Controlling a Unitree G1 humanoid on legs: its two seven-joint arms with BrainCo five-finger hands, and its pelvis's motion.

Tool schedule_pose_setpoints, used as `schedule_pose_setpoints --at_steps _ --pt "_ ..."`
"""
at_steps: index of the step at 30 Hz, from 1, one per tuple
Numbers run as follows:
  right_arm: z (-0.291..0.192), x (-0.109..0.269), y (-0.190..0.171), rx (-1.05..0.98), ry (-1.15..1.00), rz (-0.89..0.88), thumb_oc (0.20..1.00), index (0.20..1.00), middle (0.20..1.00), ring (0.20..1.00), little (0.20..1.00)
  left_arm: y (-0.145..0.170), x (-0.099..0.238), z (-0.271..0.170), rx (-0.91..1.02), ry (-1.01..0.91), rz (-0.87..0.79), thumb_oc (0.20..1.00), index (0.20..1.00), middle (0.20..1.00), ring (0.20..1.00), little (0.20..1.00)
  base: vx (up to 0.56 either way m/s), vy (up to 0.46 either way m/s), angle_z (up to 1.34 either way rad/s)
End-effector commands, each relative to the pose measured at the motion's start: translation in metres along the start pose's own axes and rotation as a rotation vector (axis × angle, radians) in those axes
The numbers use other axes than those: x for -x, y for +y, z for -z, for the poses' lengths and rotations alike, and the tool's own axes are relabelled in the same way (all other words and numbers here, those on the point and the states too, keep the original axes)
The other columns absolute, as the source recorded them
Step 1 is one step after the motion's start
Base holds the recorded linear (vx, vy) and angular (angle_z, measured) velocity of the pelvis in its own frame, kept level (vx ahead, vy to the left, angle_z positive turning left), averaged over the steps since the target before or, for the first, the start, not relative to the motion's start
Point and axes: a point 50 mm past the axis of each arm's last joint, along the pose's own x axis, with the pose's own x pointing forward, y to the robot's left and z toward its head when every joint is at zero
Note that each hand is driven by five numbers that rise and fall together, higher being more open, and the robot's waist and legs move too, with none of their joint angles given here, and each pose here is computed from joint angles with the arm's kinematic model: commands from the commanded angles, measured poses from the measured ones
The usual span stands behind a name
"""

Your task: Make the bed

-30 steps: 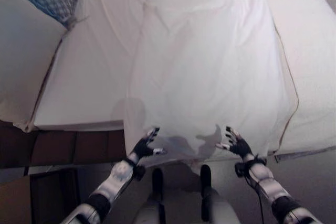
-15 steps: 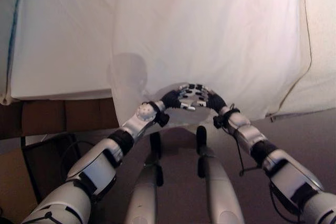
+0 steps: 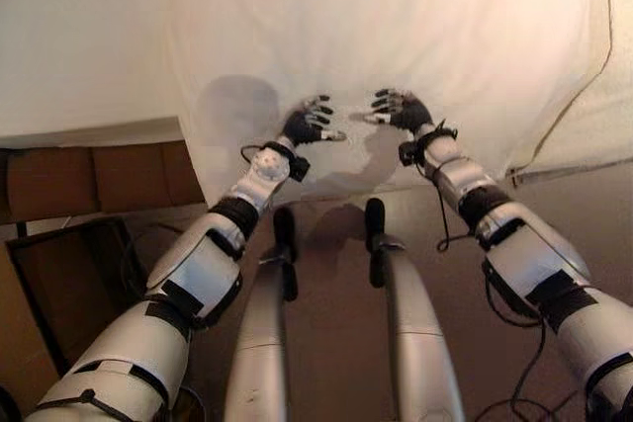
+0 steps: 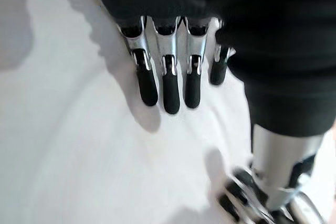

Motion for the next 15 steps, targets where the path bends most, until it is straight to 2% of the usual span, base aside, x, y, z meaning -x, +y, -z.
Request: schedule_pose_setpoints --at_steps 1,2,3,4,6,7,11,14,15 --pt "-0.013 -0.003 -0.028 0.038 -0.032 0.108 1.0 1.0 1.0 1.0 1.0 0.047 -0.001 0.002 -0.055 0.036 -0.174 1.0 1.0 1.0 1.0 1.0 -0.02 0.0 -0.08" --pt "-0.013 -0.003 -0.028 0.038 -0.032 0.108 1.0 1.0 1.0 1.0 1.0 0.047 -0.001 0.002 -0.055 0.035 -0.174 1.0 1.0 1.0 1.0 1.0 0.0 0.0 0.0" --pt "-0.018 -0.004 -0.041 0.064 -0.028 0.142 1.0 1.0 1.0 1.0 1.0 0.068 0.002 0.005 -0.052 0.06 -0.23 1.0 1.0 1.0 1.0 1.0 0.0 0.0 0.0" --pt "-0.018 -0.004 -0.041 0.064 -0.029 0.142 1.0 1.0 1.0 1.0 1.0 0.068 0.002 0.005 -0.052 0.06 -0.23 1.0 1.0 1.0 1.0 1.0 0.0 0.0 0.0" --pt "-0.015 0.0 -0.063 0.079 -0.003 0.218 1.0 1.0 1.0 1.0 1.0 0.094 0.01 0.014 -0.065 0.106 -0.302 1.0 1.0 1.0 1.0 1.0 0.0 0.0 0.0" --pt "-0.015 0.0 -0.063 0.079 -0.003 0.218 1.0 1.0 1.0 1.0 1.0 0.094 0.011 0.014 -0.065 0.106 -0.302 1.0 1.0 1.0 1.0 1.0 0.0 0.0 0.0" --pt "0.004 0.012 -0.096 0.118 0.075 0.321 1.0 1.0 1.0 1.0 1.0 0.138 0.038 0.043 -0.094 0.22 -0.425 1.0 1.0 1.0 1.0 1.0 0.02 -0.004 0.01" --pt "0.014 0.021 -0.112 0.137 0.11 0.375 1.0 1.0 1.0 1.0 1.0 0.149 0.049 0.053 -0.096 0.247 -0.456 1.0 1.0 1.0 1.0 1.0 0.02 -0.003 0.0" --pt "0.025 0.03 -0.127 0.144 0.144 0.41 1.0 1.0 1.0 1.0 1.0 0.159 0.065 0.068 -0.055 0.285 -0.513 1.0 1.0 1.0 1.0 1.0 0.07 -0.018 0.01"
